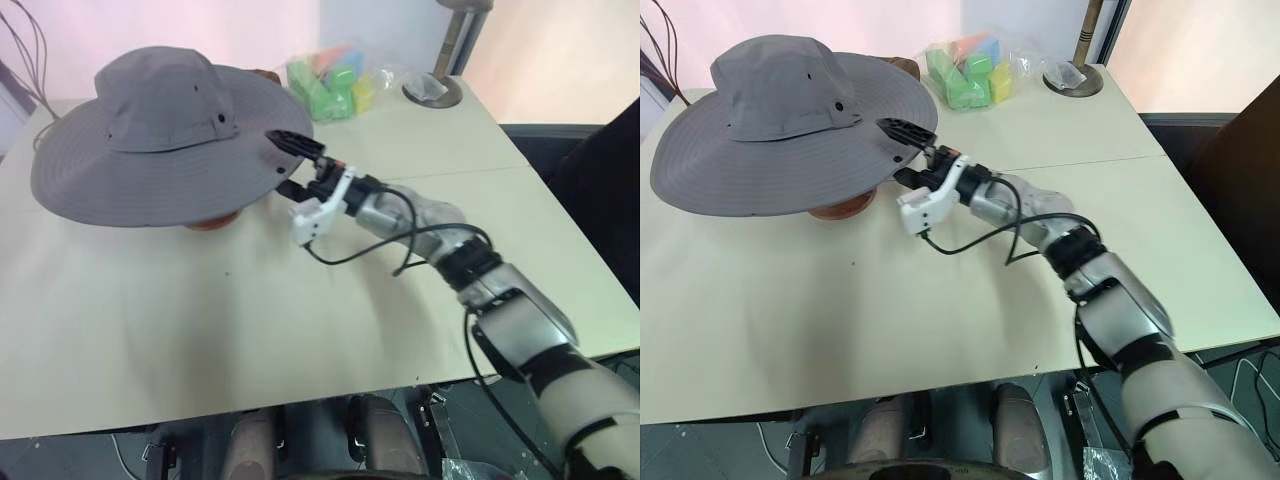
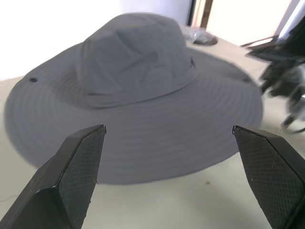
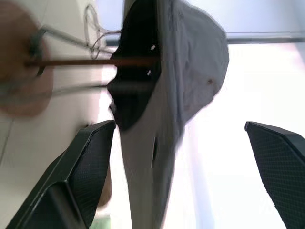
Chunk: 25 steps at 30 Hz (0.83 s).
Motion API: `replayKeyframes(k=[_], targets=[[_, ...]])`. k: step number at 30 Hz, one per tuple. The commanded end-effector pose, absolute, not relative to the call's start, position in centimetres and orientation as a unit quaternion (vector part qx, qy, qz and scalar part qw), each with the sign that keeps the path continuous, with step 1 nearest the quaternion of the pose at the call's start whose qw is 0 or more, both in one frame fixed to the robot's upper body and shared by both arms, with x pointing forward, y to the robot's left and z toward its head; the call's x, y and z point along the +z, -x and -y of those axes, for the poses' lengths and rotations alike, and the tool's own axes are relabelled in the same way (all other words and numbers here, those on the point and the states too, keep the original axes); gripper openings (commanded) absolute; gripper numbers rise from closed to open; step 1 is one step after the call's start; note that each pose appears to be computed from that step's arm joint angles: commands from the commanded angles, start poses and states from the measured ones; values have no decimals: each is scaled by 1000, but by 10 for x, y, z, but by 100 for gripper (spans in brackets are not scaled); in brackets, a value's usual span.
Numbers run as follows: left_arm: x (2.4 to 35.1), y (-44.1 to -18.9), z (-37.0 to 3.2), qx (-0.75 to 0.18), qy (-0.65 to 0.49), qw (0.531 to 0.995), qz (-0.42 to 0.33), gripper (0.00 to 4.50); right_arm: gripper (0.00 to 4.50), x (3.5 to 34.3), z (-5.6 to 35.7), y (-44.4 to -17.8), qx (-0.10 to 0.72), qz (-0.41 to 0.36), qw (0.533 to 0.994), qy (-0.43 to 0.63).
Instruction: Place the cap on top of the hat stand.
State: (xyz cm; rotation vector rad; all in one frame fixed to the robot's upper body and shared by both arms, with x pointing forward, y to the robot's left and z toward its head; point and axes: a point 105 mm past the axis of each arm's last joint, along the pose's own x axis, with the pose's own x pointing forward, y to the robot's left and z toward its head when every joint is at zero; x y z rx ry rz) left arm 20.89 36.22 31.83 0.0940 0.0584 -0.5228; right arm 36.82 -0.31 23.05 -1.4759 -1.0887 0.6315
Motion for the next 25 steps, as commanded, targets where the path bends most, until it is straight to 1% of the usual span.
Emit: replayKeyframes(k=[1,2,3,4,5,6,7,9,10,12,16,19,22,25], targets=[[320,-206,-372,-236,-66,969,-23,450,443,248,36,-350,266,470,553,634],[319,-205,-375,-230,-68,971,-24,450,443,245,49,-347,278,455,556,638],[317,-203,-379,-222,-73,972,-26,450,443,246,64,-342,301,432,583,619],[314,-201,-382,-215,-78,973,-29,450,443,250,76,-340,317,405,621,592],[311,-198,-386,-208,-84,974,-32,450,443,259,91,-342,325,367,670,558],[307,-195,-389,-203,-87,975,-36,450,443,265,101,-341,350,332,703,523],[304,-193,-391,-200,-89,975,-39,450,443,266,108,-337,383,298,721,494],[295,-186,-395,-197,-92,975,-47,450,443,270,126,-331,439,223,742,455],[290,-182,-395,-197,-92,975,-53,450,443,276,137,-330,460,183,765,412],[279,-176,-396,-196,-98,973,-66,450,443,292,155,-329,490,129,795,333],[263,-169,-399,-185,-109,973,-80,450,443,314,182,-321,535,56,809,237],[260,-168,-404,-173,-102,977,-79,450,443,335,194,-313,560,37,804,199],[265,-170,-402,-176,-99,977,-72,450,443,350,198,-311,568,34,802,184],[270,-174,-399,-183,-98,976,-63,450,443,350,201,-314,561,27,804,193]])
